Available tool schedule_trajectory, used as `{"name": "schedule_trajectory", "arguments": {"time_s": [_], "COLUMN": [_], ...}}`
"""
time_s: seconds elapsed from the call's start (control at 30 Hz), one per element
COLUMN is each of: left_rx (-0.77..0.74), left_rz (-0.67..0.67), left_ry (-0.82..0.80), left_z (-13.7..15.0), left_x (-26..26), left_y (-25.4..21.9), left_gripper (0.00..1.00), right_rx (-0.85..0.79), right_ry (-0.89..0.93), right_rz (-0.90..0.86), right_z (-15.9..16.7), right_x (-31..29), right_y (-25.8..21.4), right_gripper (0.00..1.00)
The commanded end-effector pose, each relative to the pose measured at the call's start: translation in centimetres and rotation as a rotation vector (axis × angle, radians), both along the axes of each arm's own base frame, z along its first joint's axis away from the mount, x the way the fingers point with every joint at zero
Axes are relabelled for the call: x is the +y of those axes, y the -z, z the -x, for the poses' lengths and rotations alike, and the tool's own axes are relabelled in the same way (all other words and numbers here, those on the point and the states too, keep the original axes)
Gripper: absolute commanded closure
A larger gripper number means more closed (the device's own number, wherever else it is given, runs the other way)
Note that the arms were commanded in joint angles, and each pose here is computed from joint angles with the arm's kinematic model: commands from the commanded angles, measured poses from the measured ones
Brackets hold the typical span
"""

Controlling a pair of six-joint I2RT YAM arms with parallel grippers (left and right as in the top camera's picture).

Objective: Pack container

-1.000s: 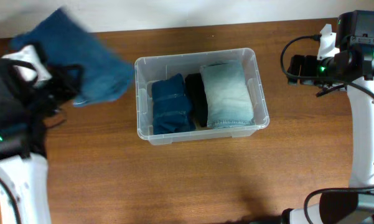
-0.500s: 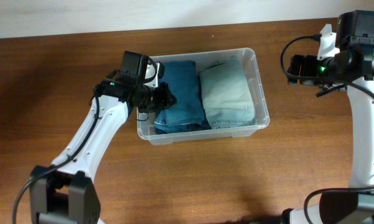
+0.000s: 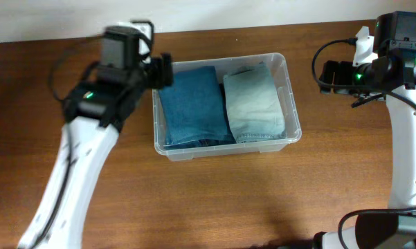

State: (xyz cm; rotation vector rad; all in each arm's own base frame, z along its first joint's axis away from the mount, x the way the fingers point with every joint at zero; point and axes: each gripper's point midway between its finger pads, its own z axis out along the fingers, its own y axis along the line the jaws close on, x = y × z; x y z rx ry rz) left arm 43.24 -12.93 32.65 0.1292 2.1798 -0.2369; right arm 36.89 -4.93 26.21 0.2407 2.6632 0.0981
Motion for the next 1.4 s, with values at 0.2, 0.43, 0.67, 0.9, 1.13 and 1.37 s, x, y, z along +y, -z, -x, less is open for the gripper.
{"name": "schedule_trajectory", "arguments": {"time_s": [0.2, 0.43, 0.67, 0.9, 1.13, 1.37], "left_rx": [0.262, 0.555, 0.65, 0.443, 0.12, 0.177], "left_rz": [-0.036, -0.087, -0.056, -0.117, -0.194, -0.24], "left_ry": [0.146, 0.162, 0.2, 0.141, -0.122, -0.252], "left_z": [-1.2, -0.7, 0.1, -1.2, -0.8, 0.8], "left_x": [-4.2, -4.7, -5.7, -3.8, 4.2, 10.8], "left_y": [11.1, 22.5, 25.9, 16.9, 3.8, 3.5], "left_gripper": [0.99, 0.99, 0.75, 0.37, 0.01, 0.01], "right_rx": [0.018, 0.131, 0.244, 0.242, -0.148, -0.25], "right_ry": [-0.304, -0.476, -0.563, -0.56, -0.473, -0.486], "right_rz": [-0.073, -0.081, -0.068, -0.033, 0.083, 0.125], "right_z": [0.2, 2.1, 4.2, 3.0, -2.1, -3.3], "right_x": [8.4, 14.8, 17.4, 17.1, 14.9, 13.6], "right_y": [1.7, 7.9, 19.0, 17.9, 2.4, -1.1], "right_gripper": [0.79, 0.79, 0.78, 0.3, 0.02, 0.02]}}
